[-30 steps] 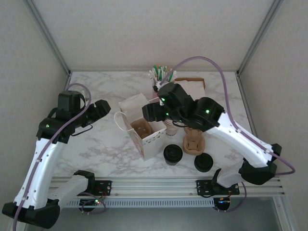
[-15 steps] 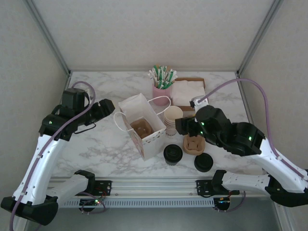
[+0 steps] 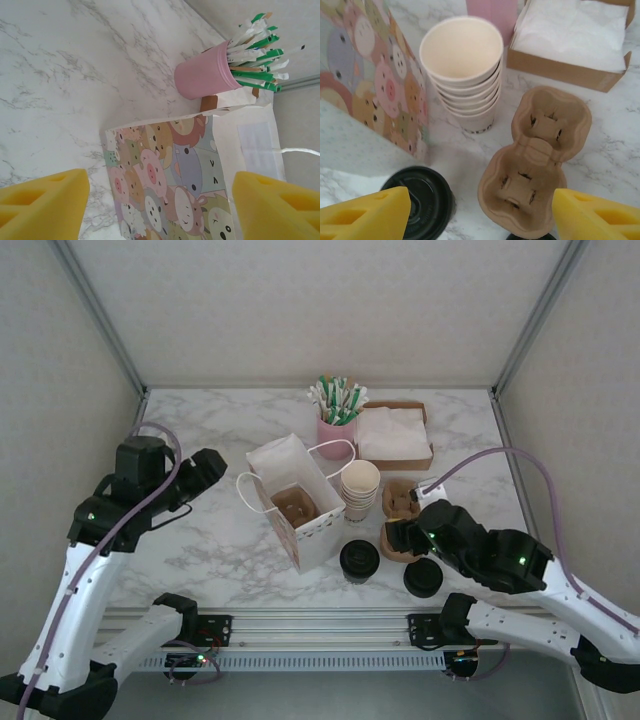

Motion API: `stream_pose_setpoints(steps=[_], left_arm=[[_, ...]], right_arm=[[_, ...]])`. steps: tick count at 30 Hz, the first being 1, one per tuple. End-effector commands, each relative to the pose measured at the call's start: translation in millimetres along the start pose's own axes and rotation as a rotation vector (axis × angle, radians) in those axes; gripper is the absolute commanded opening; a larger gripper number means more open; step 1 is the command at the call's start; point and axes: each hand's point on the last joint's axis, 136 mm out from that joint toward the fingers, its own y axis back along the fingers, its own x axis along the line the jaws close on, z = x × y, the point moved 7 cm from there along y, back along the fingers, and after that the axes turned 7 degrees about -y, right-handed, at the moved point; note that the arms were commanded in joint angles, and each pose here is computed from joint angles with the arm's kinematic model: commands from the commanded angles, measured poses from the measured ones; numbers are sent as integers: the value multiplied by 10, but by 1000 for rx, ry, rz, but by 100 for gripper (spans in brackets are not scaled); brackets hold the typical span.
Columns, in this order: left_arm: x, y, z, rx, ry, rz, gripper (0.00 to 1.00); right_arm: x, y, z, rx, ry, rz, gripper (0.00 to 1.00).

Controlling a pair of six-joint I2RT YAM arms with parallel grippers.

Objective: Pack the takeout coffee

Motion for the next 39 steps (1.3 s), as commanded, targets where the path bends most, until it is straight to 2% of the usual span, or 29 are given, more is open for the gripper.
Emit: stream_pose_setpoints(steps=[1, 9, 13, 15, 18, 25, 29, 33, 39], left_arm=[[42, 119, -62, -9, 14, 7, 76], [204, 363, -198, -50, 25, 40, 77], [274, 414, -246, -71, 37, 54, 77], [295, 438, -260, -74, 35, 65, 77], [340, 471, -282, -82, 36, 86, 77], [431, 530, -339, -121, 49, 98, 78], [472, 518, -368, -126, 51, 108, 78], [485, 478, -391, -112, 42, 111, 79], [496, 489, -398, -115, 38, 114, 79]], right_arm=[[102, -60, -16, -29, 113, 81, 76], [338, -66, -126, -45, 575, 319, 78], [372, -64, -289, -12, 765, 419, 79], [378, -86, -406, 12, 863, 470, 84], [345, -241, -492, 7, 960, 426, 91], [425, -486, -660, 91, 969, 503, 92], [418, -579, -630, 93, 897, 523, 95], [415, -664, -631, 173, 825, 538, 99], [479, -678, -627, 219, 798, 615, 93]])
